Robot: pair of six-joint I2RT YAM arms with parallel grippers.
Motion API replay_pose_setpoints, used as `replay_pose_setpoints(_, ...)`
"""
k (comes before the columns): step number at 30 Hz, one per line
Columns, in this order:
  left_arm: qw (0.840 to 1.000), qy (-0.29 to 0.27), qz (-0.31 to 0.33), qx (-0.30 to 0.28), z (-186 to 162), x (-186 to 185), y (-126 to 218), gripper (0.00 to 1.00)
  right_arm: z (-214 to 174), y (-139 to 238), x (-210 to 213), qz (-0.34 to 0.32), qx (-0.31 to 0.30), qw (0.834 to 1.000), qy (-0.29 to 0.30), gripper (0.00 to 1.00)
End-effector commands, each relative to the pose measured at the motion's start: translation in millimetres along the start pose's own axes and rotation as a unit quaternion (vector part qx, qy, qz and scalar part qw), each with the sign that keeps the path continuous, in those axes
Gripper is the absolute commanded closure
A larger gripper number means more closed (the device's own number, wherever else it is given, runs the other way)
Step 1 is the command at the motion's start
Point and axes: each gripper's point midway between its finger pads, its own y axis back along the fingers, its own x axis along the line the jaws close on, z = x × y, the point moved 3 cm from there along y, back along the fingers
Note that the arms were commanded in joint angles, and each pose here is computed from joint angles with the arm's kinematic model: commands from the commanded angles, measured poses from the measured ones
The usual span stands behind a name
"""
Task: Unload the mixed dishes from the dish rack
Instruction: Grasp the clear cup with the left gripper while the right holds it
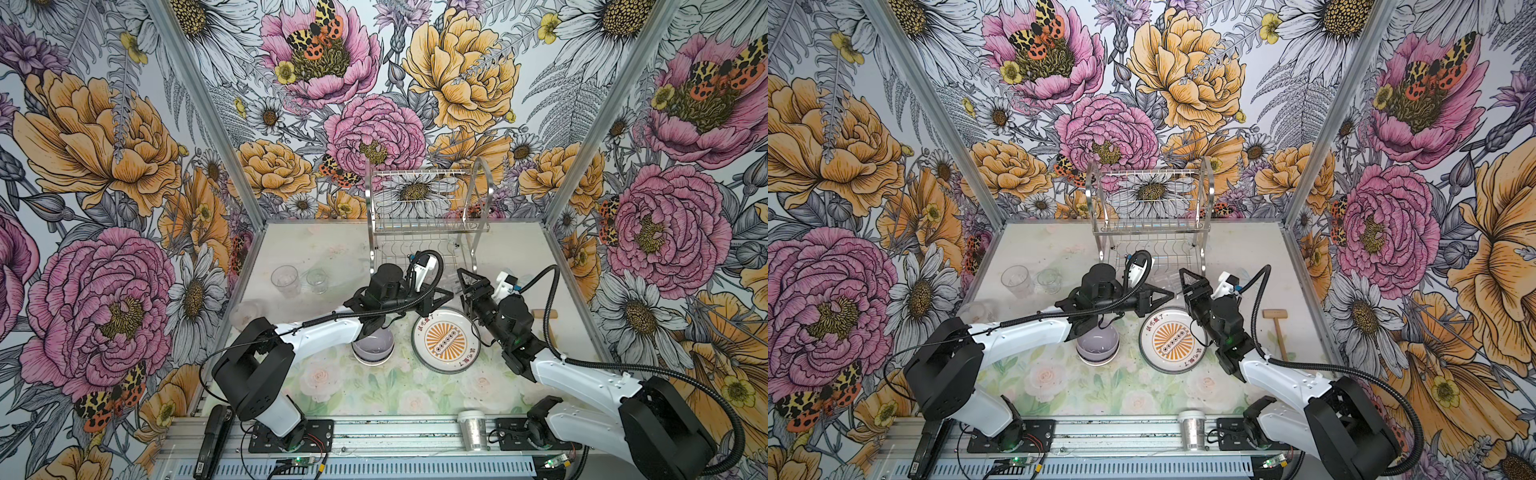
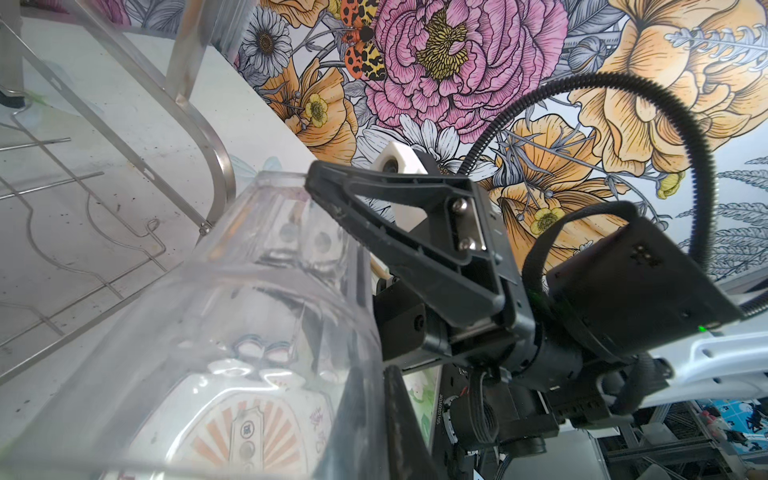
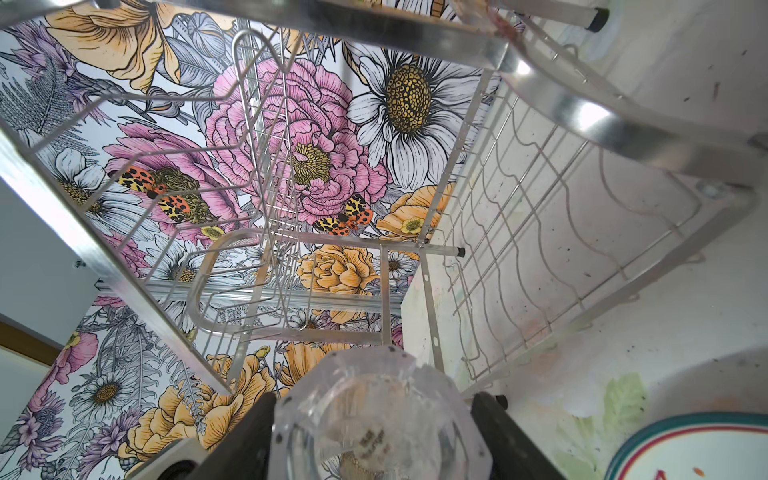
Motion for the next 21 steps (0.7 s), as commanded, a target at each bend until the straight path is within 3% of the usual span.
replay_pose_setpoints(1,1.0,-0.002,0.009,-0.006,9,3,-2,1.0,4,6,5,0.019,-0.011,0.999,0.034,0.81)
replay_pose_setpoints(4,1.0,-0.008,0.023,-0.008,11,5,-1,1.0,4,10,3,0.01,-0.012,0.998,0.056,0.42)
replay_pose_setpoints(10,0.999,-0.023,0.047,-0.006,16,9,2,1.0,10,27,11,0.002,-0.022,0.989,0.145,0.02)
replay_pose_setpoints(15,0.997,-0.033,0.068,-0.016,27,12,3,1.0,19,54,27,-0.009,-0.038,0.972,0.231,0.0)
replay_pose_setpoints(21,0.992,-0.073,0.1,-0.028,45,3,6,1.0,29,89,44,-0.031,-0.049,0.929,0.367,0.0)
